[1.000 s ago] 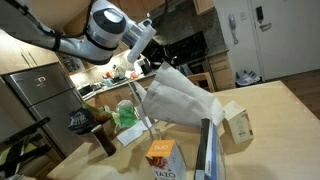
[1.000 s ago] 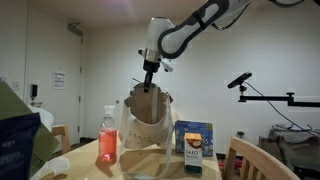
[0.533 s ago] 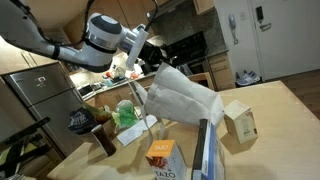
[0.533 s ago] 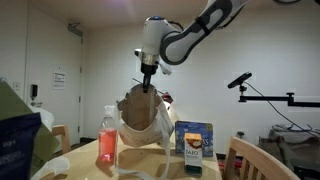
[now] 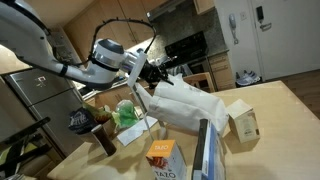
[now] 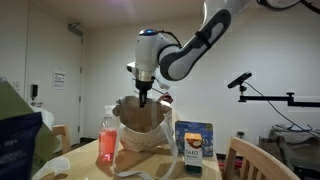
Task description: Unpack the objects from the carrier bag to the table
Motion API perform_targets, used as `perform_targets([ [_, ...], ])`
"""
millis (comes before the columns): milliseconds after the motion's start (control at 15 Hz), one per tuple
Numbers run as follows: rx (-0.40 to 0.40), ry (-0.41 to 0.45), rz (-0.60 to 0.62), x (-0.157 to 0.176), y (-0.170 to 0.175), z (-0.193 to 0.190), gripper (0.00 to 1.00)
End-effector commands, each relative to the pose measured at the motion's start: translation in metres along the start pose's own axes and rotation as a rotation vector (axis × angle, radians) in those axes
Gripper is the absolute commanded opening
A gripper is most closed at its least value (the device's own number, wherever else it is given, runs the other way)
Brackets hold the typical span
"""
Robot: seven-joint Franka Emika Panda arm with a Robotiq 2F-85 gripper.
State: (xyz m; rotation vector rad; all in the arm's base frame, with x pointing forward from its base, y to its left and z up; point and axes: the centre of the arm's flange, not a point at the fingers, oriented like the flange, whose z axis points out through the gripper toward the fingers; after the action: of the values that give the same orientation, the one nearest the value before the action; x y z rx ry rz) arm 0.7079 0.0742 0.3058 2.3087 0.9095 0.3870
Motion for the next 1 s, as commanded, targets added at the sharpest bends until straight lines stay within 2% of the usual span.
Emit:
perform_targets([
  [0, 0.114, -0.041, -0.110, -0.003, -0.026, 0.000, 0.29],
  [333, 0.224, -0.138, -0.271, -0.001, -0.054, -0.012, 0.67],
  [533, 0.270, -0.156, -0.352, 0.000, -0.063, -0.033, 0.89],
  [600, 0.260, -0.148, -0.370, 0.001, -0.062, -0.042, 0.96],
  [667, 0.278, -0.122, -0.379, 0.001, -0.057, -0.053, 1.00],
  [933, 0.296, -0.018, -0.315, -0.002, -0.020, -0.085, 0.99],
])
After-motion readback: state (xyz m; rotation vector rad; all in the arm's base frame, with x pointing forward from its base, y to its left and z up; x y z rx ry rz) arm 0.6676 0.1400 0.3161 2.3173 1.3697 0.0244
